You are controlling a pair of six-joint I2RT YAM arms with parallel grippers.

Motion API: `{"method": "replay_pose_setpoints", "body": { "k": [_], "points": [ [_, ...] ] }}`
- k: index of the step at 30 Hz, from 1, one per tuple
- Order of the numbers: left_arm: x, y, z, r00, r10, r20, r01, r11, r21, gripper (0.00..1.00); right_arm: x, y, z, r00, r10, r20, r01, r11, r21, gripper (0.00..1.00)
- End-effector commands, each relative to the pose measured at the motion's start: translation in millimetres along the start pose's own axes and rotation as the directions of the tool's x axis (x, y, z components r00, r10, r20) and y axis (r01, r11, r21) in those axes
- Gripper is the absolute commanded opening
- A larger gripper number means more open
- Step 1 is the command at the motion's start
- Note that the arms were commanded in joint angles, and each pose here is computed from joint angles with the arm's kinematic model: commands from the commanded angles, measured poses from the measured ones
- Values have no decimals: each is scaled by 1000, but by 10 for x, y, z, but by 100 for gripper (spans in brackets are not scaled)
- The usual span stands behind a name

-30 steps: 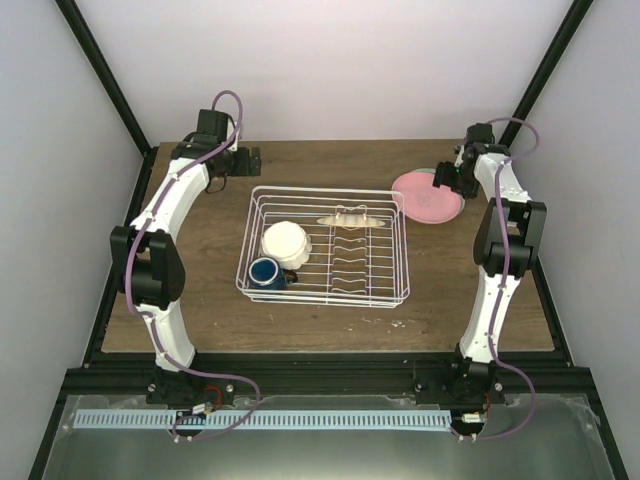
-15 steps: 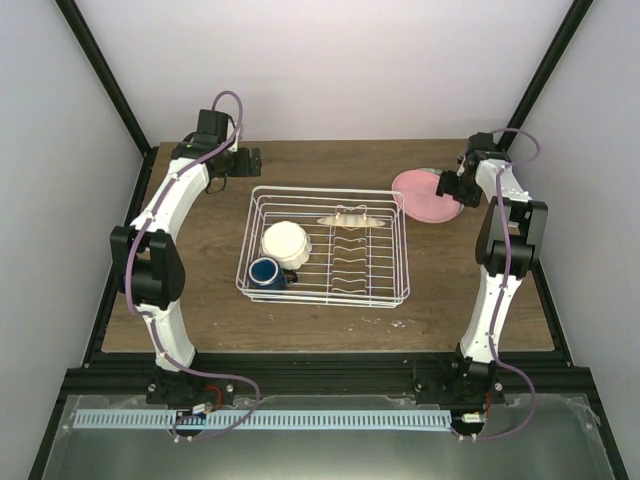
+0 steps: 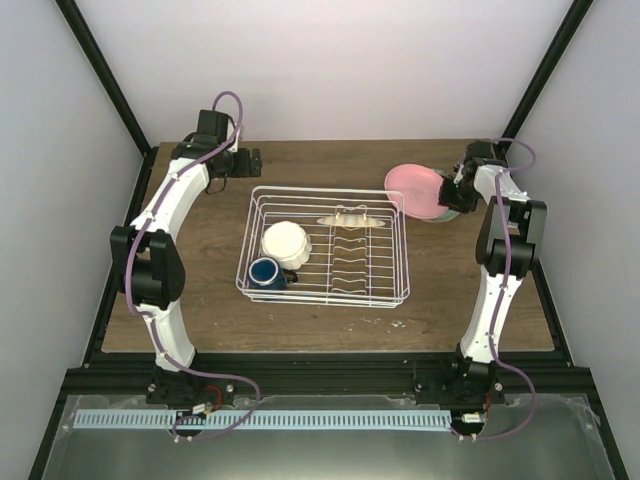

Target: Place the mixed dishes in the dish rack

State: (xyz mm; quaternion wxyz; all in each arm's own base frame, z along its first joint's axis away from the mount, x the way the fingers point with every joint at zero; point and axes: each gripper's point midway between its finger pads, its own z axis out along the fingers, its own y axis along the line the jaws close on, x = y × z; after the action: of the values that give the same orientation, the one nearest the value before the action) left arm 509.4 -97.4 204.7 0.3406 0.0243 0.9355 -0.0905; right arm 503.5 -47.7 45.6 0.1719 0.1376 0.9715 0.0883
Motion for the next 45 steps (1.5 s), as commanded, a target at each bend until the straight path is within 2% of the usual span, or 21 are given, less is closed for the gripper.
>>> {"method": "replay_pose_setpoints", "body": {
  "k": [1,5,9,13,17,20,25,29,33,45],
  "points": [
    [-58,-12,-20,1000,7,10,-7,1000,13,100,43,19,116,1000,6,-18,-7,999,-48,27],
    [-81,-49,-28,1000,8,13,-8,999,32,100,11,22,77,1000,8,-3,-8,999,-54,10],
    [-101,-280,-48,1000,5,-1,-5,986,164,100,-158,37,-77,997,33,63,-27,996,-91,1],
    [-178,-550,-90,1000,-17,-8,19,954,301,99,-383,58,-282,987,80,138,-55,982,-179,1],
    [-208,-721,-69,1000,5,-4,-3,948,317,99,-582,179,-511,971,102,215,-44,965,-258,1],
    [-256,-868,-93,1000,12,11,-15,943,332,94,-755,353,-760,945,98,312,6,948,-317,1],
    [-315,-1208,-122,999,38,30,-46,925,378,90,-1036,668,-1306,854,21,519,136,956,-262,1],
    [-344,-1402,-90,999,40,37,-51,910,411,88,-1052,1118,-1573,792,-90,604,267,940,-210,1],
    [-376,-1485,-41,998,28,50,-47,904,424,87,-868,1619,-1655,761,-152,631,365,904,-222,1],
    [-334,-1596,57,999,3,48,-25,886,464,83,-331,2562,-1451,763,-273,587,506,817,-278,1]
  ]
}}
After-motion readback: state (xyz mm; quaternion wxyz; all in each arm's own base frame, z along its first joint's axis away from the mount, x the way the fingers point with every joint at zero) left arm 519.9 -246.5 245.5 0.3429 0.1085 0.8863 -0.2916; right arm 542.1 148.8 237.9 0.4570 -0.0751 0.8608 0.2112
